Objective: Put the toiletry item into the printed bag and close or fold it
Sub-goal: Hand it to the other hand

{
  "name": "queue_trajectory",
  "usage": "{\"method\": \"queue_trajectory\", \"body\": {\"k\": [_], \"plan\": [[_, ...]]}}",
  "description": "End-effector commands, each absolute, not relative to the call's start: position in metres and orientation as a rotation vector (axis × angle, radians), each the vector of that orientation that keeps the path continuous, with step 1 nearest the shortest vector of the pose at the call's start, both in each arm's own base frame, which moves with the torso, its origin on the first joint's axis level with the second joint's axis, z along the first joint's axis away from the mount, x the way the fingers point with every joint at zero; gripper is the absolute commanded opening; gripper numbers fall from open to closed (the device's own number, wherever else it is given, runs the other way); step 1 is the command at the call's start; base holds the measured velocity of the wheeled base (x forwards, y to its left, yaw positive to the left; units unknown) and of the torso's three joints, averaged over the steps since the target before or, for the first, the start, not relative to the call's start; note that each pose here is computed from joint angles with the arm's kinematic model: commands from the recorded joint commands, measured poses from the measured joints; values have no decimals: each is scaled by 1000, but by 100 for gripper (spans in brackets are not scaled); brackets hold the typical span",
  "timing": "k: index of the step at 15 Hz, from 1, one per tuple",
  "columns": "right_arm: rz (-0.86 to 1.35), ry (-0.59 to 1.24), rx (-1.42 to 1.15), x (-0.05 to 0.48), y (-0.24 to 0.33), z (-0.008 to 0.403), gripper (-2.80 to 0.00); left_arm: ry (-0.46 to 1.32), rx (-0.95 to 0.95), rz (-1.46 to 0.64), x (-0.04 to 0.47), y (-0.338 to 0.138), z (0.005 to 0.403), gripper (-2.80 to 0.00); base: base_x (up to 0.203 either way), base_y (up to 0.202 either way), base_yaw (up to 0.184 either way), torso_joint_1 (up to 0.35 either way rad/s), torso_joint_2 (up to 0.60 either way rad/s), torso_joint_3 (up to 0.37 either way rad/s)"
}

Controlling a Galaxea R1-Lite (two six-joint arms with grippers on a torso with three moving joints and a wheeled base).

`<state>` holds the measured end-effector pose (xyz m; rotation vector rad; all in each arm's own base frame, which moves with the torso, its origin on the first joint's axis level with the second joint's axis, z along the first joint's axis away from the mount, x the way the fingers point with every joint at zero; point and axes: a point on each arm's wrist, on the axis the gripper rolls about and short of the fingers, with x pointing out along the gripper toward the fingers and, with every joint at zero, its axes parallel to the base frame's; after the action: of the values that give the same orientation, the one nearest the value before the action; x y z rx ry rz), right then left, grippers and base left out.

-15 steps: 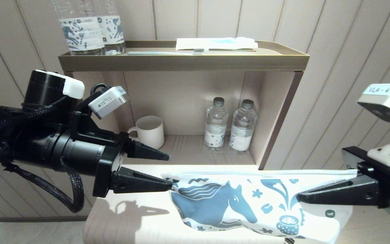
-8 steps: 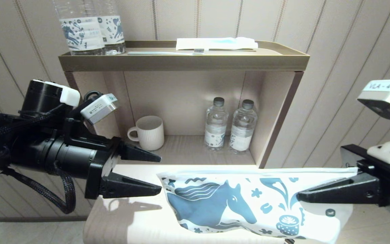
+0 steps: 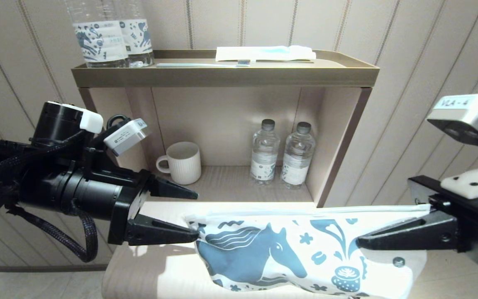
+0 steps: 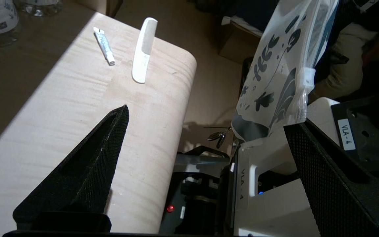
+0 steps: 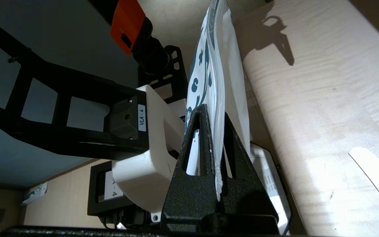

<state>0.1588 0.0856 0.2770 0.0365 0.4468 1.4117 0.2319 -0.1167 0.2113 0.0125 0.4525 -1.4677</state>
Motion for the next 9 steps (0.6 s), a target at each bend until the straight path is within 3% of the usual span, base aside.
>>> {"method": "queue_trajectory", "body": {"k": [1, 4, 5, 9], "plan": [[1440, 476, 41, 162, 92, 272, -280, 448, 13, -1474, 232, -117, 212, 0, 0, 0, 0, 0, 0, 0], [1447, 480, 40, 165, 95, 272, -280, 435, 32, -1482, 232, -117, 210, 0, 0, 0, 0, 0, 0, 0], [1447, 484, 42, 167, 96, 272, -280, 433, 33, -1485, 231, -117, 210, -280, 0, 0, 0, 0, 0, 0], [1449, 486, 42, 172, 99, 273, -280, 428, 18, -1516, 229, -116, 210, -280, 0, 0, 0, 0, 0, 0]]}}
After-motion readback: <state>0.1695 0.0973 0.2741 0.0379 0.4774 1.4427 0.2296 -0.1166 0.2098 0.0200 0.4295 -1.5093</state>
